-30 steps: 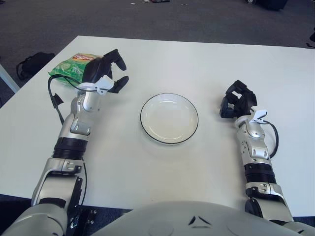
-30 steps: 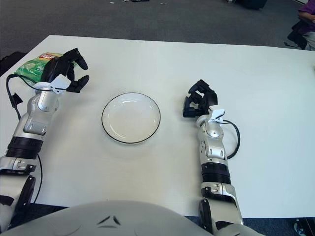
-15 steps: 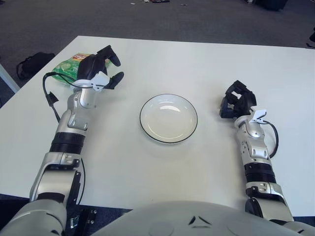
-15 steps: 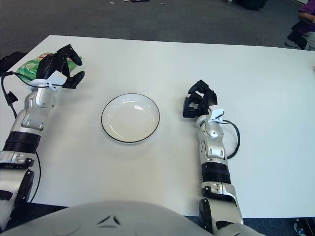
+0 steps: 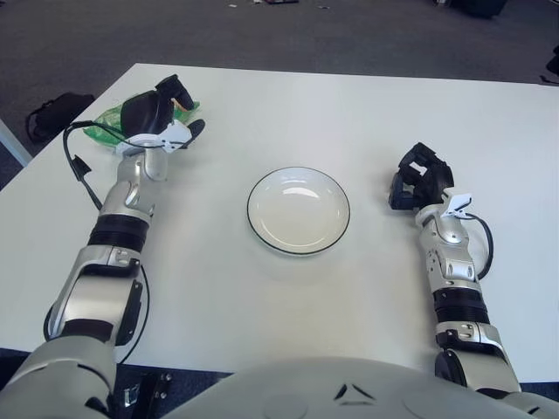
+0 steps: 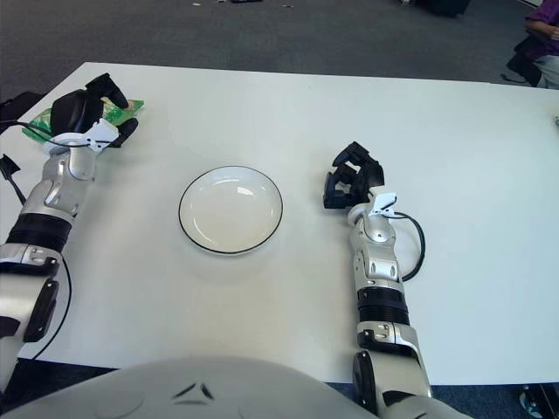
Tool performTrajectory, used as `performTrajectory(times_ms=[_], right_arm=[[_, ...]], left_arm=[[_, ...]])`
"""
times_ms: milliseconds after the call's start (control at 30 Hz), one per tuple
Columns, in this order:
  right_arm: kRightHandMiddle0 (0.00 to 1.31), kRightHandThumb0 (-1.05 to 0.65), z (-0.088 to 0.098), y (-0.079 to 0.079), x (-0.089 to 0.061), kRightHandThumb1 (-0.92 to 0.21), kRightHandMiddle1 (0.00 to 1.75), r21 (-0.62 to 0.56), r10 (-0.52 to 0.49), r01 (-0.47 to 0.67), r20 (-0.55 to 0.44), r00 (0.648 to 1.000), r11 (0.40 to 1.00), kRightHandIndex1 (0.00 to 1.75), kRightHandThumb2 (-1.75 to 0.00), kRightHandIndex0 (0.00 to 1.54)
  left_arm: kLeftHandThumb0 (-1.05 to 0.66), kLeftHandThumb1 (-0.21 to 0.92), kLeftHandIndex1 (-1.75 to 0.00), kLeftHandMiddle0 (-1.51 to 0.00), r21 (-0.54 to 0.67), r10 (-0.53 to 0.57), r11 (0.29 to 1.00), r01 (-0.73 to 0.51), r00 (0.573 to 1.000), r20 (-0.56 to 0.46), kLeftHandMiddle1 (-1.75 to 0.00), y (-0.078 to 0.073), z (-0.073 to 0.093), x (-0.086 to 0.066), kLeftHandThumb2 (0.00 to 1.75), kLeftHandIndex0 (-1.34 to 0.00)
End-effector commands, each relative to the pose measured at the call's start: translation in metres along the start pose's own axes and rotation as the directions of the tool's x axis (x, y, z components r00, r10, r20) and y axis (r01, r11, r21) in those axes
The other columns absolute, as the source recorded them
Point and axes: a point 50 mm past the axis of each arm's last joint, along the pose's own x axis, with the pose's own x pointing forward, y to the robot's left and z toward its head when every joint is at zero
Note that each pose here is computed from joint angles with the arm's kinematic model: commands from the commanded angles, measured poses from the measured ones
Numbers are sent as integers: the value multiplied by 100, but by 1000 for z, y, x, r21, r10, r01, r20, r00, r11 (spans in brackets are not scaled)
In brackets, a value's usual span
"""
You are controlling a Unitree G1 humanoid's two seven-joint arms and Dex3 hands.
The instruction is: Put the snack into the plate.
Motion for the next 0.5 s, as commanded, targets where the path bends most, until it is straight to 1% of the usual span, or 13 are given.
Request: performTrajectory(times_ms=[0, 33, 67, 100, 133, 167, 200, 233, 267, 300, 333, 400, 467], right_arm=[[70, -1, -46, -3, -31, 6, 174, 1, -22, 22, -189, 982, 1000, 175, -175, 87], [70, -1, -46, -4, -31, 6, 174, 0, -20, 20, -189, 982, 1000, 175, -175, 87], [70, -1, -46, -4, -31, 7, 174, -1, -19, 19, -189, 982, 1000, 175, -175, 87], [70, -1, -46, -4, -31, 7, 174, -2, -18, 18, -189, 982, 1000, 175, -175, 87], [71, -1, -46, -4, -31, 7, 174, -3, -17, 17, -189, 982, 1000, 175, -175, 87], [71, -1, -46, -4, -31, 7, 174, -5, -16, 15, -188, 982, 1000, 175, -175, 87], [71, -1, -46, -4, -31, 7, 174, -6, -15, 14, -188, 982, 1000, 175, -175, 87], [71, -1, -46, -5, -31, 7, 174, -8, -13, 12, -188, 982, 1000, 175, -175, 87], [71, -1, -46, -5, -31, 7, 174, -9, -12, 11, -188, 982, 1000, 175, -175, 87], [71, -1, -46, -5, -31, 7, 174, -10, -11, 9, -188, 982, 1000, 175, -175, 87], [70, -1, -46, -5, -31, 7, 174, -10, -9, 7, -189, 982, 1000, 175, -175, 87], [71, -1, -46, -5, -31, 7, 174, -10, -5, 3, -190, 982, 1000, 175, -175, 87], [71, -1, -46, -6, -31, 7, 174, -9, -2, 1, -190, 982, 1000, 175, -175, 87]], left_arm=[[-15, 41, -175, -65, 92, 13, 996, -11, 1000, -16, -162, 6, -8, 12, 116, -44], [-12, 46, -175, -60, 115, 2, 993, 2, 1000, -30, -159, 7, -14, 14, 109, -41], [-8, 56, -175, -52, 129, -5, 992, 10, 999, -40, -155, 7, -18, 16, 96, -36], [-5, 62, -175, -47, 148, -15, 989, 22, 999, -51, -153, 7, -22, 17, 88, -32], [-4, 67, -175, -44, 158, -20, 987, 28, 998, -56, -152, 7, -24, 18, 81, -29], [-3, 76, -175, -38, 186, -34, 981, 46, 997, -67, -152, 5, -27, 19, 69, -24], [-15, 82, -175, -30, 206, -44, 977, 58, 996, -74, -143, 5, -29, 20, 63, -22], [-19, 84, -175, -28, 234, -54, 970, 71, 995, -81, -139, 3, -29, 20, 60, -21], [-30, 85, -167, -23, 253, -59, 964, 79, 995, -85, -131, 2, -29, 21, 61, -17], [-41, 83, -155, -19, 271, -63, 959, 86, 994, -91, -125, 1, -29, 21, 70, -11], [-49, 81, -145, -14, 296, -66, 950, 95, 992, -106, -120, -1, -30, 21, 76, -7], [-57, 83, -129, -9, 327, -67, 939, 106, 989, -129, -111, -4, -32, 20, 78, -3], [-62, 85, -119, -5, 349, -68, 930, 118, 986, -154, -105, -7, -34, 19, 78, -2]])
